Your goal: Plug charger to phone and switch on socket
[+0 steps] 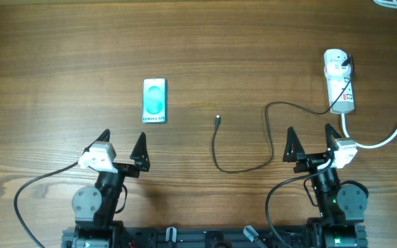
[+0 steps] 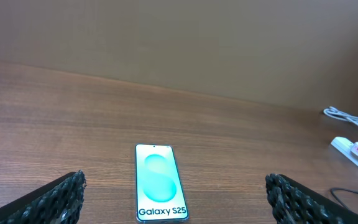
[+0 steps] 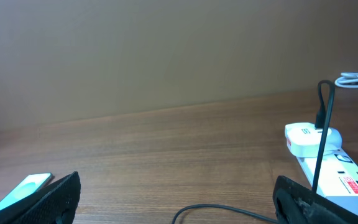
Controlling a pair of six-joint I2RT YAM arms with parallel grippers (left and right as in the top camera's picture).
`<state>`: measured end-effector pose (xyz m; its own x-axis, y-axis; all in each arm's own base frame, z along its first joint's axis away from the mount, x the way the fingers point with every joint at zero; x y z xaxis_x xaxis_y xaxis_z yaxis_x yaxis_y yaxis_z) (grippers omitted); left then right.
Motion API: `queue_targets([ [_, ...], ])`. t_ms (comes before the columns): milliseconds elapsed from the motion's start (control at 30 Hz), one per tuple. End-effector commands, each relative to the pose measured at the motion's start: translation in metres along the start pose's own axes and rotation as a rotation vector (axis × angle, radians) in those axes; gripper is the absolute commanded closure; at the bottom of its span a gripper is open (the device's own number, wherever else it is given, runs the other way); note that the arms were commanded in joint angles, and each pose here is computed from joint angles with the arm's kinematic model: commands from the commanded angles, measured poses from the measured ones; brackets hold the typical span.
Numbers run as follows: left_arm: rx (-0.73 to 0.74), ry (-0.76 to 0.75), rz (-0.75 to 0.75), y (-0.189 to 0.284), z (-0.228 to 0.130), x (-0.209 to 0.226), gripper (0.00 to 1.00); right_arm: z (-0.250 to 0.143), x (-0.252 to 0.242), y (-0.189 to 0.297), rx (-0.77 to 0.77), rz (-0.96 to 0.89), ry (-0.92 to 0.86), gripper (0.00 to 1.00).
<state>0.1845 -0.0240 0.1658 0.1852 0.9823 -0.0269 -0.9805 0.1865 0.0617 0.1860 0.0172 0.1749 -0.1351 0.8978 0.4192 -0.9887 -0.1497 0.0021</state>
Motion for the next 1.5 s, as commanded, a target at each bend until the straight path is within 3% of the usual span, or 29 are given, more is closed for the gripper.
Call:
queue_targets([
  [0, 0.099, 0.008, 0.067, -0.004, -0.019, 0.013, 0.00, -0.010, -0.007, -0.004, 0.058, -0.042, -0.016, 0.00],
  [1267, 0.099, 0.008, 0.067, -0.004, -0.019, 0.013, 0.00, -0.010, -0.007, -0.004, 0.058, -0.043, -0.016, 0.00],
  [1467, 0.004, -0.008, -0.063, -0.004, 0.005, -0.002, 0.00, -0.010, -0.007, -0.004, 0.058, -0.043, -0.016, 0.00],
])
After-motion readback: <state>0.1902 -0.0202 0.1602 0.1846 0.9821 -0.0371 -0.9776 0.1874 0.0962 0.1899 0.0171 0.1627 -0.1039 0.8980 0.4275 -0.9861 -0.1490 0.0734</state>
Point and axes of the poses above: each gripper's point midway between its finger pads, its own y axis back along the fingers, its own x axis along the line the jaws close on, z = x × y, the point moved 6 cm from there along y, back along the fingers, and after that the axes turned 13 degrees about -y, right-handed, at the moved point
